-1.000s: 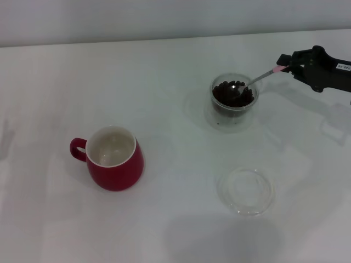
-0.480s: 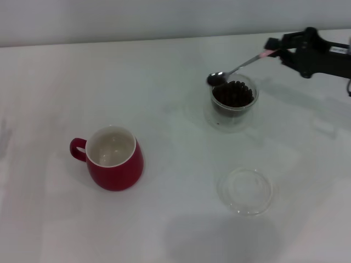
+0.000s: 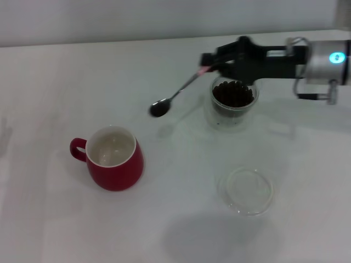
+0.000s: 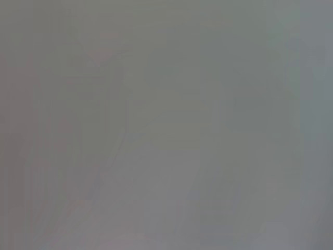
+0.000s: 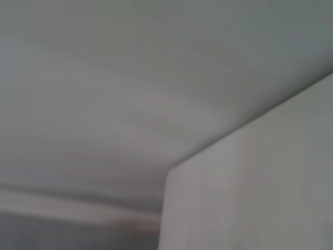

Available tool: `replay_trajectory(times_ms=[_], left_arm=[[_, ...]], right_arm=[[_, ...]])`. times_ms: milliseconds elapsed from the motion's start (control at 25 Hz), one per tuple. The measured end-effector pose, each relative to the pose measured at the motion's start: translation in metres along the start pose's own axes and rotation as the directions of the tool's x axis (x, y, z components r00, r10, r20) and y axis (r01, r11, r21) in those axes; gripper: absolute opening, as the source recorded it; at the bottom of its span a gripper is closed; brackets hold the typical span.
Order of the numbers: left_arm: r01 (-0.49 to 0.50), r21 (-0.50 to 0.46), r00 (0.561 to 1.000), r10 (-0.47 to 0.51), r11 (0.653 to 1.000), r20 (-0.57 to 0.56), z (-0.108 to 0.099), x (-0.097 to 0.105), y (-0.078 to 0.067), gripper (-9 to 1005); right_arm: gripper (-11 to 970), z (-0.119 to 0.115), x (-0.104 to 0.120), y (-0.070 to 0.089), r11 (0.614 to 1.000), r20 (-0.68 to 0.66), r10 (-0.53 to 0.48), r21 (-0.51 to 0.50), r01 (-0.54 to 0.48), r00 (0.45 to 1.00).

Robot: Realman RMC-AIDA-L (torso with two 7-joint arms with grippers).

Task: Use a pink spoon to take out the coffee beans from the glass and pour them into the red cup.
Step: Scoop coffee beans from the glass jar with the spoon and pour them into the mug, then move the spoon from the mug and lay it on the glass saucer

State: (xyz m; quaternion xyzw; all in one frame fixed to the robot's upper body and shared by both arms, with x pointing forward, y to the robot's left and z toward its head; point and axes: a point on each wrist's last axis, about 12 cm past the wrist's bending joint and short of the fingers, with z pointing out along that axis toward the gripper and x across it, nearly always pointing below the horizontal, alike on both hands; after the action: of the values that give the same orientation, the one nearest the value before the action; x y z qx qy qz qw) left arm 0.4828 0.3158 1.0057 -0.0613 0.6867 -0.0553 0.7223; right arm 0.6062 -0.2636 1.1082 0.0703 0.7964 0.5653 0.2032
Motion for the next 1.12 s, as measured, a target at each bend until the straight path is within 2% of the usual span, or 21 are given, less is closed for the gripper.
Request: replay_trajectory(times_ms=[160, 360, 600, 760, 920, 1120], left_arm=[[0.0, 0.0, 1.0, 0.0, 1.0, 0.0, 0.0, 0.0, 0.0, 864], [-0.001, 0.005, 1.0, 0.001, 1.0, -0.002, 0.0, 0.0, -0.001, 864], [-0.001, 0.005, 1.0, 0.001, 1.0, -0.002, 0.0, 0.0, -0.001, 864], [-0.001, 0.003, 1.0, 0.001, 1.0, -0.001, 0.0, 0.0, 0.0, 864], [-0.002, 0.003, 1.0, 0.002, 1.0, 0.003, 0.001, -0.001, 0.0, 864], [-0.003, 0.003, 1.0, 0.003, 1.0, 0.003, 0.001, -0.001, 0.001, 864]], right_arm=[[141, 0.027, 0.01, 0.012, 0.999, -0.058, -0.039, -0.033, 0.037, 0.998], [141, 0.053, 0.023, 0.015, 0.994, -0.09, -0.106, -0.013, 0.105, 0.99], [141, 0.067, 0.036, 0.013, 0.979, -0.06, -0.205, -0.006, 0.205, 0.977], [141, 0.07, 0.042, 0.016, 0.946, -0.039, -0.323, -0.034, 0.322, 0.946], [141, 0.067, 0.046, 0.02, 0.888, 0.006, -0.456, -0.063, 0.455, 0.89], [141, 0.056, 0.062, 0.029, 0.731, 0.104, -0.666, -0.106, 0.674, 0.739]])
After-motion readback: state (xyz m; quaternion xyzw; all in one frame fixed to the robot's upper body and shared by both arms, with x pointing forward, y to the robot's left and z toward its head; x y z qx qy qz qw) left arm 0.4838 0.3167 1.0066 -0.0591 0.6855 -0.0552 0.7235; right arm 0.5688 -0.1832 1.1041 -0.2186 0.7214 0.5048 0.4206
